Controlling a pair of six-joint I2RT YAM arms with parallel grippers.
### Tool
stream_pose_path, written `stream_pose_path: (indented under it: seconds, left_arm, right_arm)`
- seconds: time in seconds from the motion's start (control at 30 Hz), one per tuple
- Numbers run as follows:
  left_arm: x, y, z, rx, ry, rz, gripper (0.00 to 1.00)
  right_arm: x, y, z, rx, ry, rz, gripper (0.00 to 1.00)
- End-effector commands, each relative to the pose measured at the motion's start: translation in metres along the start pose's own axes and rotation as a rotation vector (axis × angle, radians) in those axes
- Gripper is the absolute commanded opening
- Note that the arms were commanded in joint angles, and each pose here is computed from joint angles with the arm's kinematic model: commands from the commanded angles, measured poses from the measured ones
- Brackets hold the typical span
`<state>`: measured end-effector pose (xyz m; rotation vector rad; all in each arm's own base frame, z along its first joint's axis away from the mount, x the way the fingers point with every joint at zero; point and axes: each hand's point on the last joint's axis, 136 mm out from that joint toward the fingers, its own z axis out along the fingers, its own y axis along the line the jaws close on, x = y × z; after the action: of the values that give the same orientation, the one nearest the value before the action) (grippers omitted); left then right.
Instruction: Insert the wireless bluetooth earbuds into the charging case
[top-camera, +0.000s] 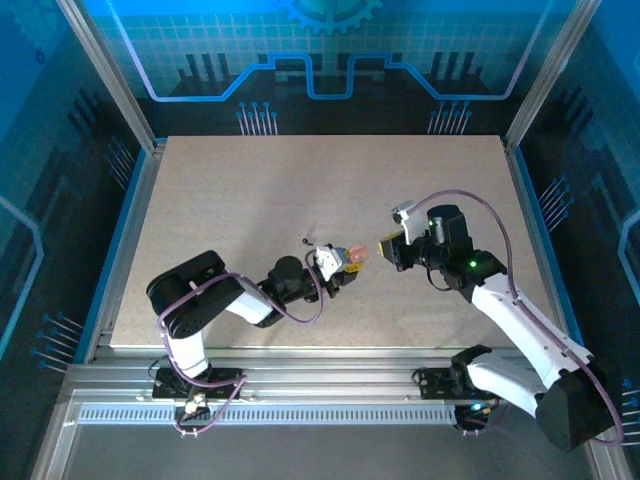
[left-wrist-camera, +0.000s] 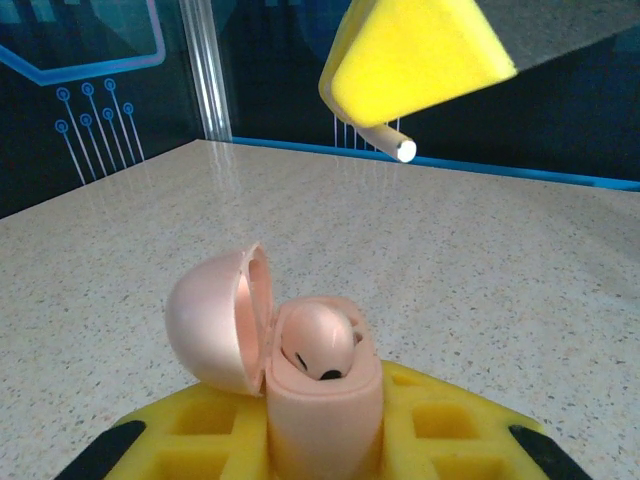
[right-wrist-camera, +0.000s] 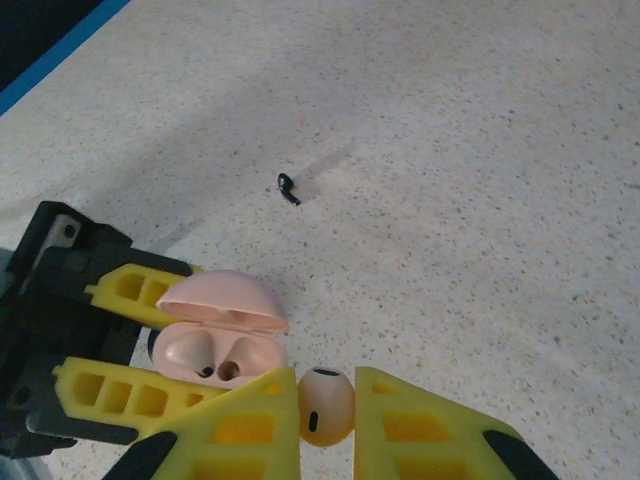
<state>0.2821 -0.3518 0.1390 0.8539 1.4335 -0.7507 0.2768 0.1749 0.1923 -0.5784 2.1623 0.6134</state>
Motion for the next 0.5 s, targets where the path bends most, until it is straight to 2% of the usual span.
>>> stream_pose_path:
  seconds: [0.0, 0.27, 0.47]
  left_arm:
    - [-0.013, -0.004, 0.004, 0.031, -0.047, -0.017, 0.23]
    - [-0.022, -0.005, 0.003, 0.037, -0.080, -0.007, 0.23]
    - [-0.031, -0.008, 0.003, 0.055, -0.100, -0.034, 0.22]
  right_arm:
    - [-0.015, 0.019, -0.004, -0.065, -0.089, -0.104, 0.15]
    - [-0.011, 0.043, -0.003, -0.107, -0.142, -0.221, 0.15]
    - [-0.007, 0.039, 0.004, -0.041, -0.126, -0.296, 0.15]
